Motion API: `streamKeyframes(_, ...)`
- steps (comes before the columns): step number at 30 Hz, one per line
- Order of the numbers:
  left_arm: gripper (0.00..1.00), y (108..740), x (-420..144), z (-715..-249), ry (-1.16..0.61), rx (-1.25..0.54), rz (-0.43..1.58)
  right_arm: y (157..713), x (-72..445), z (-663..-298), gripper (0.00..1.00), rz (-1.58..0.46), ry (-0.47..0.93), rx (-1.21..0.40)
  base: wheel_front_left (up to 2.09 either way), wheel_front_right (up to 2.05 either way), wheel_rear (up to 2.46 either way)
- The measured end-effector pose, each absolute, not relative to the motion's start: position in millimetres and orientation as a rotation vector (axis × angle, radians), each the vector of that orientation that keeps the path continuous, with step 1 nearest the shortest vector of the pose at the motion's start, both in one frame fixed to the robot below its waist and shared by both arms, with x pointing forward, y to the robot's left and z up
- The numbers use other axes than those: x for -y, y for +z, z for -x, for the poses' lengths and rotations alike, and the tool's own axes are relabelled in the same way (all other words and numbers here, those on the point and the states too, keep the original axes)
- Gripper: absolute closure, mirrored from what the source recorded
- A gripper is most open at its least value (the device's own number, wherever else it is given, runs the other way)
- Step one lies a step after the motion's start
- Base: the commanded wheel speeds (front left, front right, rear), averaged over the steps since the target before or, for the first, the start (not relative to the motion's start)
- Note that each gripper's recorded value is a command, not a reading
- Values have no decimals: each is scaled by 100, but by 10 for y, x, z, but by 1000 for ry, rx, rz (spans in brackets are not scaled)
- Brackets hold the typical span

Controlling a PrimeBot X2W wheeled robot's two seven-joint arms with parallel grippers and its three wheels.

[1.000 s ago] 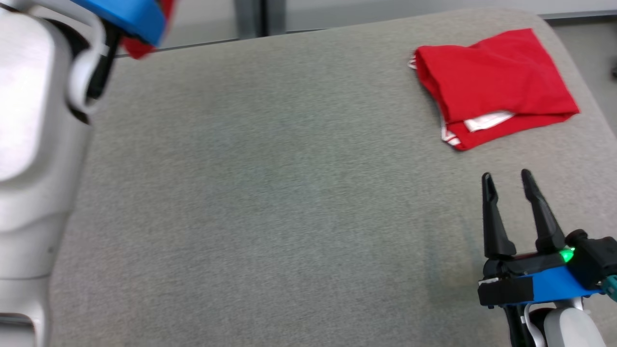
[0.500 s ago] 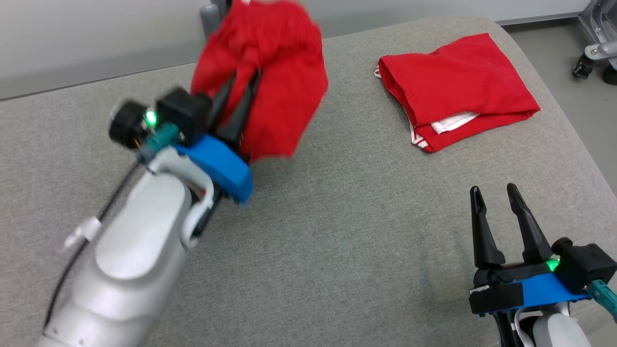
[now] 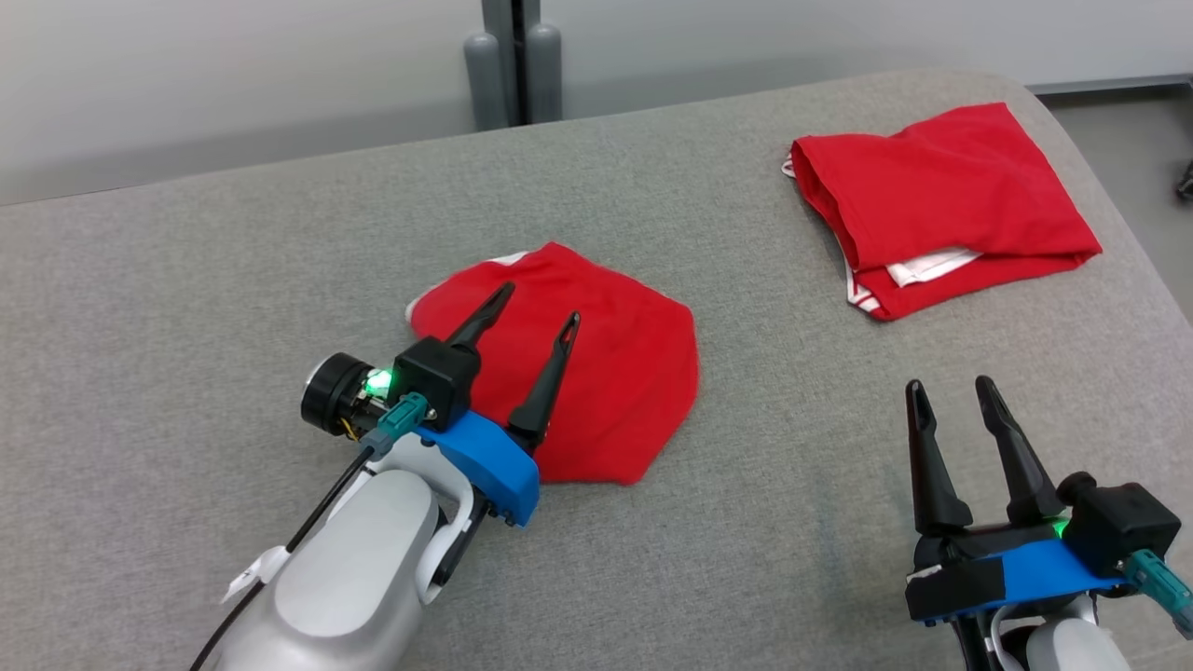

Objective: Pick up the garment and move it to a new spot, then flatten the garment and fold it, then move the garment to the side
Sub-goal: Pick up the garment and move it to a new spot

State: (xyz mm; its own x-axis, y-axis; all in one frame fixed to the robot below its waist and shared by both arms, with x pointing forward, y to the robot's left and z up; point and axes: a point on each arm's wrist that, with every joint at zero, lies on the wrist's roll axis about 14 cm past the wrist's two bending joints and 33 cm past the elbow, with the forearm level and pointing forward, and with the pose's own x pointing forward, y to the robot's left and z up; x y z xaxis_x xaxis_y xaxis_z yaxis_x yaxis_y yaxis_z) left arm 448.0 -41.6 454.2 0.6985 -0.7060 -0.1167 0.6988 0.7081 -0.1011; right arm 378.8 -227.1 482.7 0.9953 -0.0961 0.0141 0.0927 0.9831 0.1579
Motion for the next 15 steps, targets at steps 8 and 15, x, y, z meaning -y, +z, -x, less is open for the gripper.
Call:
streamKeyframes(8,0,5092,-28,-4637,-609,25,73,4829,2127,-3765,0,-174,-55,22,0,0,0)
streamKeyframes(15,0,5346,-814,-4547,-383,126,64,4846,1956,-3805,0,-181,-3,25,0,0,0)
